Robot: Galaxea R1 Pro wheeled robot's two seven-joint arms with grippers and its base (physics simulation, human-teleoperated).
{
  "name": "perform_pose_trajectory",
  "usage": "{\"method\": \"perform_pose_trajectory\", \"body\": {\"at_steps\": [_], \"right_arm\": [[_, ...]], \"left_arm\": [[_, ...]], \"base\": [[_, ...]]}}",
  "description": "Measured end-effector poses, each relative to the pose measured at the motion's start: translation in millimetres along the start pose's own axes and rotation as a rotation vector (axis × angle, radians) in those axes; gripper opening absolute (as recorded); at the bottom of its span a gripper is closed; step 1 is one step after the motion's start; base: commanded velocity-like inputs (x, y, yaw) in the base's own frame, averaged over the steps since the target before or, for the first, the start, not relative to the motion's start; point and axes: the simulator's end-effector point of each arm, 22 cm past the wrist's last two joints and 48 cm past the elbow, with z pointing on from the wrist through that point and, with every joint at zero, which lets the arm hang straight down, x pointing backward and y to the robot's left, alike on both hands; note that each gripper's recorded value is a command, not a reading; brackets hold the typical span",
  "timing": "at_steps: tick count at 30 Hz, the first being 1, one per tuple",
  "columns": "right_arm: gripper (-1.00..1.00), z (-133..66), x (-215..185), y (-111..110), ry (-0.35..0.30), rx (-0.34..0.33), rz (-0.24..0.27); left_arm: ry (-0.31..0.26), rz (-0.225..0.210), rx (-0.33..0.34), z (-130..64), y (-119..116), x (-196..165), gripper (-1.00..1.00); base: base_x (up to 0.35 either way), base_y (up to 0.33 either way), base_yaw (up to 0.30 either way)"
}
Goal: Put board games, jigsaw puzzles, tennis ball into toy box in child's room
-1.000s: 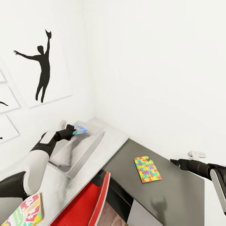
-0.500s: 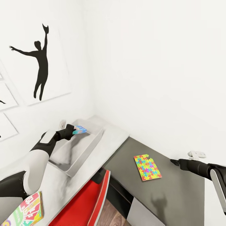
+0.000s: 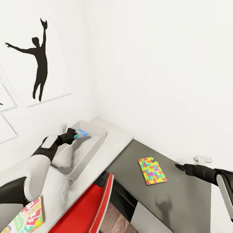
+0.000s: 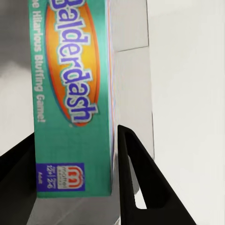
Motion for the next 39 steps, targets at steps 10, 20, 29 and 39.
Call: {"method": "perform_pose_trajectory", "body": {"at_steps": [10, 20, 29, 39], "right_arm": [[1.00, 6.0, 6, -1, 0.017, 0.002, 0.001], [1.00, 12.7, 13, 0, 0.035, 0.001, 0.005], [1.00, 18.0, 19, -2, 0.050, 0.005, 0.005], [1.00, 23.5, 25, -4, 0.066, 0.009, 0.006]], "left_arm": [[0.002, -0.001, -0.015, 6.5, 9, 2, -1.00], [0.011, -0.010, -0.005, 13.8, 4, 5, -1.00], [0.017, -0.013, -0.007, 20.2, 5, 8, -1.00], [0.026, -0.014, -0.021, 26.7, 14, 12, -1.00]], "base": [[0.000, 0.000, 0.000], [0.000, 0.000, 0.000], [0.000, 0.000, 0.000], [0.000, 0.000, 0.000]]}}
